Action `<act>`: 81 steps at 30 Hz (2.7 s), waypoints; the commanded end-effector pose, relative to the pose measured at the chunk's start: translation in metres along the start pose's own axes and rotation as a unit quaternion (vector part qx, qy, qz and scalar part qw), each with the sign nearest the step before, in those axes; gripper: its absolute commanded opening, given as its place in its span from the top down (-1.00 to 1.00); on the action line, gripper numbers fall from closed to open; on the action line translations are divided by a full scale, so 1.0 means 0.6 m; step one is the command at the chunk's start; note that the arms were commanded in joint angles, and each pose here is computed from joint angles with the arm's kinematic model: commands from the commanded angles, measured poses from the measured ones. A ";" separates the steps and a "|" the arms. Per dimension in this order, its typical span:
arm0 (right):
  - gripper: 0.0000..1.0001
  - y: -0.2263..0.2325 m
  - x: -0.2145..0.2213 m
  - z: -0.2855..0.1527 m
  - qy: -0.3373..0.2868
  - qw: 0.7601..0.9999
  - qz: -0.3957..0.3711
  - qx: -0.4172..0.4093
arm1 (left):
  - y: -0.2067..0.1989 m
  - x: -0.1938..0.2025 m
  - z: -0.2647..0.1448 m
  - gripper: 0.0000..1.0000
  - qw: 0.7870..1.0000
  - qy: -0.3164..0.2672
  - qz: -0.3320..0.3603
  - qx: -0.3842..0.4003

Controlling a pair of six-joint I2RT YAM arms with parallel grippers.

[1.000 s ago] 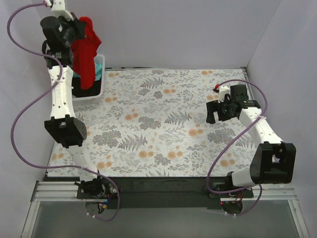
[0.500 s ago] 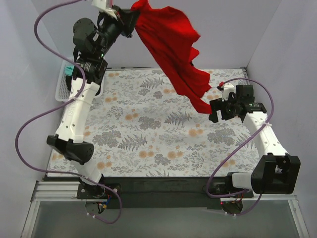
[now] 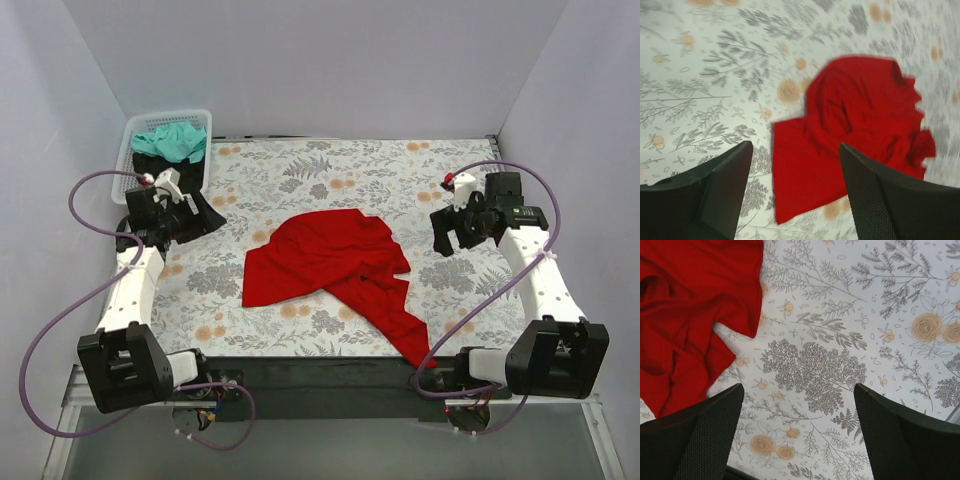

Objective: Fold and stack the t-shirts
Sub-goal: Move the tshirt to the center of the board, then flatten the tshirt out

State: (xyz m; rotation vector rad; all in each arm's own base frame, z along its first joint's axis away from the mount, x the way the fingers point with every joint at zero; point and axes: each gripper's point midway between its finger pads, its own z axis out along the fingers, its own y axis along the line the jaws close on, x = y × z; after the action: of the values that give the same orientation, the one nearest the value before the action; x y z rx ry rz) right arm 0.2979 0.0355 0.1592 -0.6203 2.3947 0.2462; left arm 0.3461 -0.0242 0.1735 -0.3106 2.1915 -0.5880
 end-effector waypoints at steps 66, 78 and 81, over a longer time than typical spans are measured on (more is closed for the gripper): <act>-0.54 -0.039 0.008 0.067 0.134 0.978 -0.039 -0.153 | 0.016 0.055 0.130 -0.24 0.931 0.213 0.295 -0.004; -0.26 -0.153 -0.025 0.186 0.154 0.985 -0.003 -0.084 | 0.055 0.129 0.108 -0.22 0.958 0.237 0.124 -0.106; -0.23 -0.160 -0.022 0.209 0.160 0.983 -0.004 -0.086 | 0.064 0.139 0.106 -0.24 0.954 0.247 0.121 -0.118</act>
State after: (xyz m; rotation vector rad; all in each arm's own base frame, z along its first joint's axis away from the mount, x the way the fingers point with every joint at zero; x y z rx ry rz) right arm 0.4028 -0.0029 0.0626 -0.8128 2.7365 0.4156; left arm 0.3417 -0.0500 0.0557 0.0653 2.7595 -0.3188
